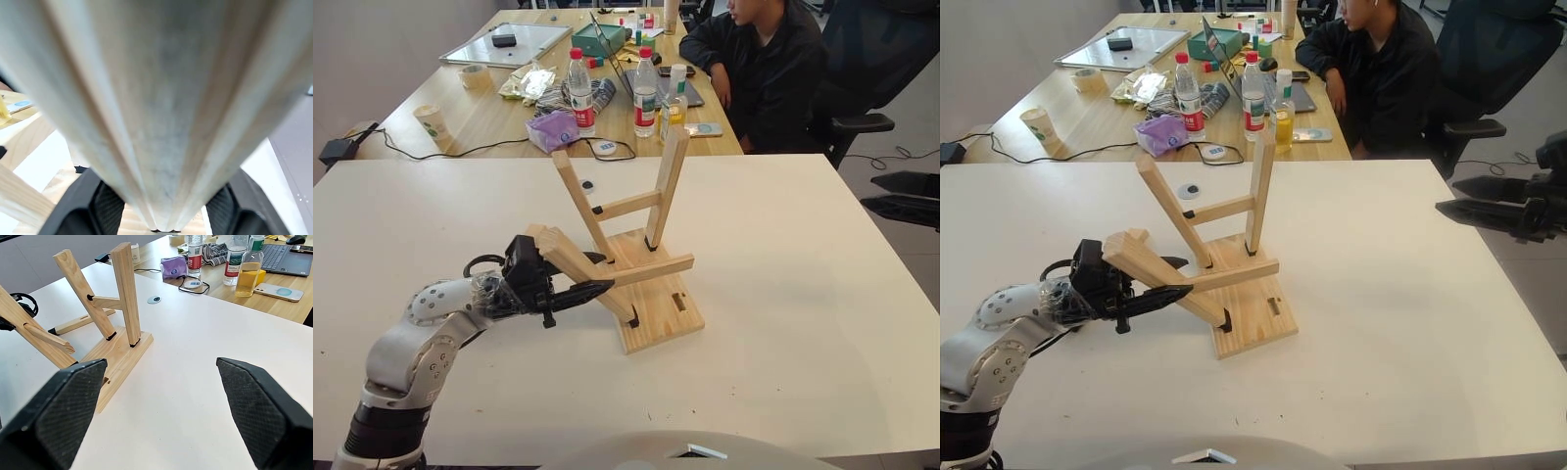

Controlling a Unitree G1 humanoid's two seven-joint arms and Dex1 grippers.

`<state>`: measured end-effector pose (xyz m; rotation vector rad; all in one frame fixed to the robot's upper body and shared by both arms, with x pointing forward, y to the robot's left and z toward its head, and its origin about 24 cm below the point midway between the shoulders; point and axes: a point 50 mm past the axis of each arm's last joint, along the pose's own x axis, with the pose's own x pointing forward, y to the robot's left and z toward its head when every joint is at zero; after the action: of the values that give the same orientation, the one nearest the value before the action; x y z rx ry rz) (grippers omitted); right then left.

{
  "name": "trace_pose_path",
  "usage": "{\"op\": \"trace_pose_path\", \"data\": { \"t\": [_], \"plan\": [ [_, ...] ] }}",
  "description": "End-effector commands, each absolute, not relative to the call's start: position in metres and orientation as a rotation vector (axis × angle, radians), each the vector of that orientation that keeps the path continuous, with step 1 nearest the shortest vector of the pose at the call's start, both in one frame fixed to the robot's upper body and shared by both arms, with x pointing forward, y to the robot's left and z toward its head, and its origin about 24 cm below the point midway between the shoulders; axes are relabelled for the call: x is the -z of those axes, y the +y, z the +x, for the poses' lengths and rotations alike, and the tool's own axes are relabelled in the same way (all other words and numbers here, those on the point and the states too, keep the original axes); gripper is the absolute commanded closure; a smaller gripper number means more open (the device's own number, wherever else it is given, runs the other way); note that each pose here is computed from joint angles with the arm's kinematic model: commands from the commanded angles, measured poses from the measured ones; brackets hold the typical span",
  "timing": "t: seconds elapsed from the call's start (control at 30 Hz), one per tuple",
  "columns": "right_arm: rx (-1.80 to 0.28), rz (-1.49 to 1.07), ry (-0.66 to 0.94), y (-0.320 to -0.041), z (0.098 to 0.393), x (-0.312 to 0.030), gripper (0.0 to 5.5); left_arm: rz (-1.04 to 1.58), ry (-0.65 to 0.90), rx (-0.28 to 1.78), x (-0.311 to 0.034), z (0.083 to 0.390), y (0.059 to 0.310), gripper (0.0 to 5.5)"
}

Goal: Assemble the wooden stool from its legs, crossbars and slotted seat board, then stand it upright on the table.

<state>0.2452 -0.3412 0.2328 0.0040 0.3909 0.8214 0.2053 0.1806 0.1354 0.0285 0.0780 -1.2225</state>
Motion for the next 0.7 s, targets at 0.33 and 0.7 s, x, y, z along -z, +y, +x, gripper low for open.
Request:
{"op": "trace_pose_path", "data": {
  "t": [0.33, 0.7],
  "plan": [
    [-0.804, 0.012, 0.385, -0.342, 0.240, -0.227, 1.38, 0.145, 0.335, 1.177, -0.136, 0.209, 0.173, 3.47],
    [-0.795, 0.017, 0.375, -0.332, 0.235, -0.229, 1.38, 0.258, 0.414, 1.157, -0.140, 0.207, 0.174, 3.47]
  ]
}}
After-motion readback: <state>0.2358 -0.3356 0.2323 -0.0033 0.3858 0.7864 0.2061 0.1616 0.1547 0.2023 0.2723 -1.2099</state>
